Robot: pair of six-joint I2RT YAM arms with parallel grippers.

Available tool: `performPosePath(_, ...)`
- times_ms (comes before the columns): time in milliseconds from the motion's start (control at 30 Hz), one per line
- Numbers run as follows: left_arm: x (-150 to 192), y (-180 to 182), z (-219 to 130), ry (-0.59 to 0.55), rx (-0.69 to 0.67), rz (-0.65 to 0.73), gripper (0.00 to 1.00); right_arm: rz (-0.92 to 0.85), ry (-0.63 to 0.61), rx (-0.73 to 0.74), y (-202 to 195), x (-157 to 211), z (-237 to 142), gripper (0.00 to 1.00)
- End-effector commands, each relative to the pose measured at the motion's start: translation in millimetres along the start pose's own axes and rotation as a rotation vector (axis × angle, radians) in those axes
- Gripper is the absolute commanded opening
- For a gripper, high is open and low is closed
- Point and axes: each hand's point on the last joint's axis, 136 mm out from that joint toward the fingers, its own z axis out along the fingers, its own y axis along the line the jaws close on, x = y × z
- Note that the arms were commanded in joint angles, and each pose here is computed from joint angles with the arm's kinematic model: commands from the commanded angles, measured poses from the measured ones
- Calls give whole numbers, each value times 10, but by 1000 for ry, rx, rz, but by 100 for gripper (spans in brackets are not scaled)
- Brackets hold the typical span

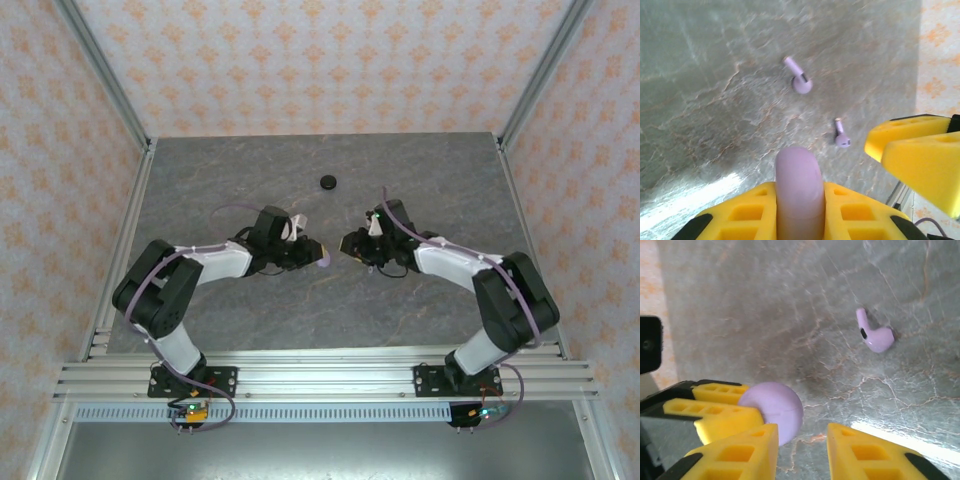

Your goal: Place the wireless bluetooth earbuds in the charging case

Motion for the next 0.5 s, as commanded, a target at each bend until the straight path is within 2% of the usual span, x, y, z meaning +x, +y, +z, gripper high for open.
performPosePath(0,-187,-426,-205,-77,150,94,21,-90,-26,-122,213,-52,-212,36)
performPosePath(233,-242,-1010,-557,-124,317,241,20,-278,-32,-302,703,-85,-615,47)
performPosePath(467,-203,-1324,-822,-140,393,334,19,-405,-12,-419,1058,-16,-869,49)
